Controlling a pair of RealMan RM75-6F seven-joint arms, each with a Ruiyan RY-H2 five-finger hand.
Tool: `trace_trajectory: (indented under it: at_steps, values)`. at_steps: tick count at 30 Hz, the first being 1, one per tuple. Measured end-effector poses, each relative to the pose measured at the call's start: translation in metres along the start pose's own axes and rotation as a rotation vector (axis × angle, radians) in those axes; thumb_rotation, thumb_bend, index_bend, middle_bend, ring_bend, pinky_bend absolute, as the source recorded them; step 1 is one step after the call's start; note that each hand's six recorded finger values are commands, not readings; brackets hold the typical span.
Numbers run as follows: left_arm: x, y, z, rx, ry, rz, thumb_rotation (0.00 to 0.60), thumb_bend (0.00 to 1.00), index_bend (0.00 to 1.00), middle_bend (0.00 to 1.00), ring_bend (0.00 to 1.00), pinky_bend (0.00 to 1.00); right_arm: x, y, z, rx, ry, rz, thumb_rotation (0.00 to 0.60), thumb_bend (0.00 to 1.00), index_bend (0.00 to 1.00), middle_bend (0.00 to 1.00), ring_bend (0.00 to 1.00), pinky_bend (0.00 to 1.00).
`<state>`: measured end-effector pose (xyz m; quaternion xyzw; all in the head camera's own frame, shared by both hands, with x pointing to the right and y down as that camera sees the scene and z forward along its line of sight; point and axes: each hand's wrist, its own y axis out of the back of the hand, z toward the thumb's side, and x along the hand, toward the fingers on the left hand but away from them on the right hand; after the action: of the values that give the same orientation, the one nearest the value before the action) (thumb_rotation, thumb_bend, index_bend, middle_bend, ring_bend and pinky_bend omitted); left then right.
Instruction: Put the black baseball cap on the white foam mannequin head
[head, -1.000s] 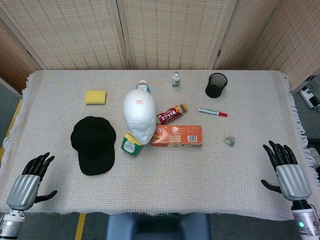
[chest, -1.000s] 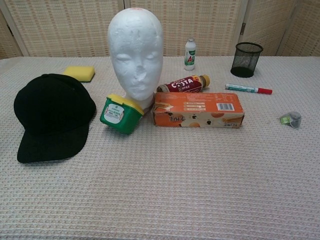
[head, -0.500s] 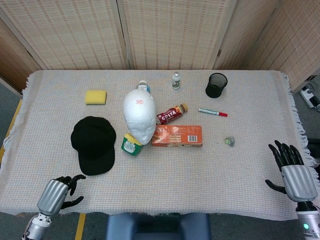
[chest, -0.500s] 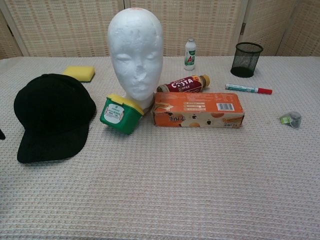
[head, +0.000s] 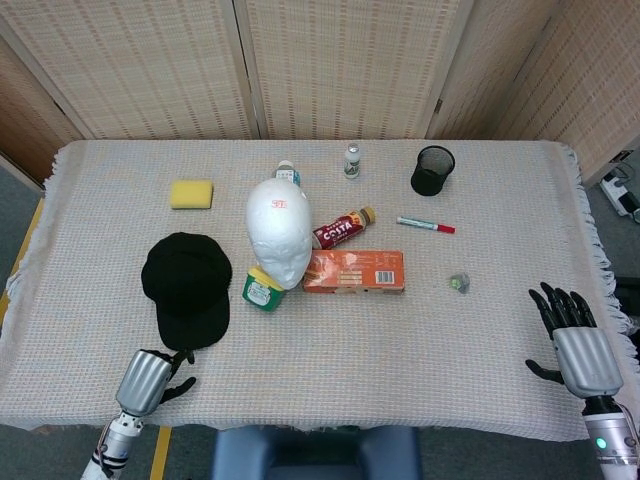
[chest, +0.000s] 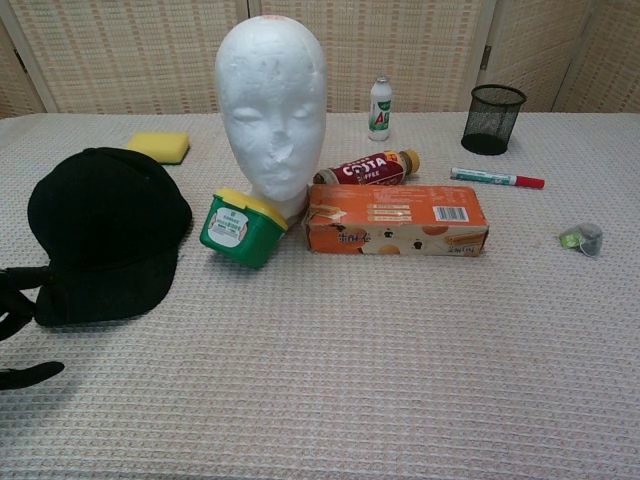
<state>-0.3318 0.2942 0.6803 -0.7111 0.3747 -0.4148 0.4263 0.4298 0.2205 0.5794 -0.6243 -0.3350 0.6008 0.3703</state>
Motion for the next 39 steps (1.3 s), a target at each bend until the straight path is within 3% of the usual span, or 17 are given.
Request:
trace_trajectory:
  at_steps: [7, 16, 28, 39]
  values:
    - [0.011, -0.018, -0.002, 0.079, -0.02, 0.021, 0.6, 0.24, 0.54, 1.0, 1.0, 1.0, 0.002, 0.01, -0.003, -0.015, -0.012, -0.021, 0.6, 0.05, 0.0, 0.0, 0.0, 0.0]
    - [0.026, -0.034, -0.001, 0.103, -0.03, 0.021, 0.6, 0.29, 0.54, 1.0, 1.0, 1.0, 0.007, 0.018, -0.005, -0.024, -0.017, -0.034, 0.6, 0.04, 0.0, 0.0, 0.0, 0.0]
    - [0.039, -0.044, -0.015, 0.168, 0.008, -0.017, 0.6, 0.3, 0.52, 1.0, 1.0, 1.0, 0.008, 0.021, -0.007, -0.03, -0.024, -0.021, 0.6, 0.05, 0.0, 0.0, 0.0, 0.0]
    - [0.049, -0.037, -0.028, 0.206, 0.051, 0.005, 0.6, 0.32, 0.52, 1.0, 1.0, 1.0, 0.009, 0.015, -0.004, -0.026, -0.006, 0.023, 0.6, 0.05, 0.0, 0.0, 0.0, 0.0]
